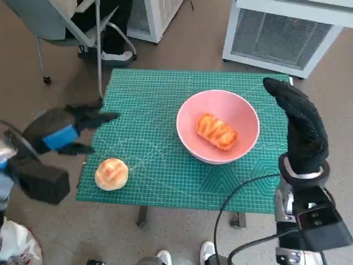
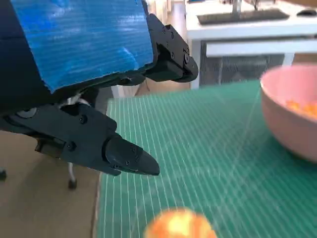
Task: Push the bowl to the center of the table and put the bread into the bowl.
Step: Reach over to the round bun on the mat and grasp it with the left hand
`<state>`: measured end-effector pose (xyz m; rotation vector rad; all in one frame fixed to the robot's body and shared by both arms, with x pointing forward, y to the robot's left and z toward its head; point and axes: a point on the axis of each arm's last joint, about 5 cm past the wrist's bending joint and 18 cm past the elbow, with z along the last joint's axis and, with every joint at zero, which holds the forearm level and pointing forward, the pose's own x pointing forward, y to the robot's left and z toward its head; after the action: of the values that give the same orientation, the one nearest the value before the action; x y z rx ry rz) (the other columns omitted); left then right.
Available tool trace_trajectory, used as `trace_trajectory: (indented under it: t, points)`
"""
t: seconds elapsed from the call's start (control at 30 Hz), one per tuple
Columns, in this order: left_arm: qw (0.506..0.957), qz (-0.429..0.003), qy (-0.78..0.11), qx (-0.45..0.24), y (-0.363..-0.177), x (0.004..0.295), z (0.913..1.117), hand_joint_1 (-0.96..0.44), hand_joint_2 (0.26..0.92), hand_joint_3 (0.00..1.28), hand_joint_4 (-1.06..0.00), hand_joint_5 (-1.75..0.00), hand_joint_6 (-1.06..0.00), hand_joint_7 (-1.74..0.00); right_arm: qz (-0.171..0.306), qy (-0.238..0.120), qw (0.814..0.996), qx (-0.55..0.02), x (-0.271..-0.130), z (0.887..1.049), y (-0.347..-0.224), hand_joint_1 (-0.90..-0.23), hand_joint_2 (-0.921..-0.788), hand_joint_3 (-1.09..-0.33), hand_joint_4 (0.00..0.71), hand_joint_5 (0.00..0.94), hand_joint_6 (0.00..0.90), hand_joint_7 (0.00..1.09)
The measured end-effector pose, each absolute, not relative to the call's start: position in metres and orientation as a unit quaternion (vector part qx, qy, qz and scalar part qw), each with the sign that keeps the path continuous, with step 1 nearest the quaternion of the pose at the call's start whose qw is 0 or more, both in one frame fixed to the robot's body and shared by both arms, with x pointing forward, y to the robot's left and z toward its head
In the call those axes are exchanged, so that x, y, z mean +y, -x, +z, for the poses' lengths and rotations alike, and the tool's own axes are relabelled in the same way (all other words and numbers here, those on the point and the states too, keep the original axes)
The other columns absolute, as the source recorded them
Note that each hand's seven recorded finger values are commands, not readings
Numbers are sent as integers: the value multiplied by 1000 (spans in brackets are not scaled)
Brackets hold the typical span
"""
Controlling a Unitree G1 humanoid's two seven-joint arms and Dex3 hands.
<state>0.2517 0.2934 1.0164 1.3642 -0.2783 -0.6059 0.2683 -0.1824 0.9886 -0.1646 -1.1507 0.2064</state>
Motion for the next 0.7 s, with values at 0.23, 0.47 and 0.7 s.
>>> trace_trajectory:
  t: [0.23,0.47,0.7]
  points:
    - [733,-292,-605,-109,-245,293,1000,-232,832,0,-402,0,-483,-10,104,75,832,-540,-183,989,-270,-570,-921,-804,267,5,-1,680]
    - [741,-309,-589,-93,-246,286,988,-214,826,1,-377,0,-448,-1,111,73,831,-540,-183,989,-270,-566,-921,-807,267,6,-1,675]
    - [746,-320,-584,-21,-250,283,980,-205,817,0,-325,0,-378,0,115,76,830,-540,-183,989,-271,-569,-921,-808,267,6,-1,668]
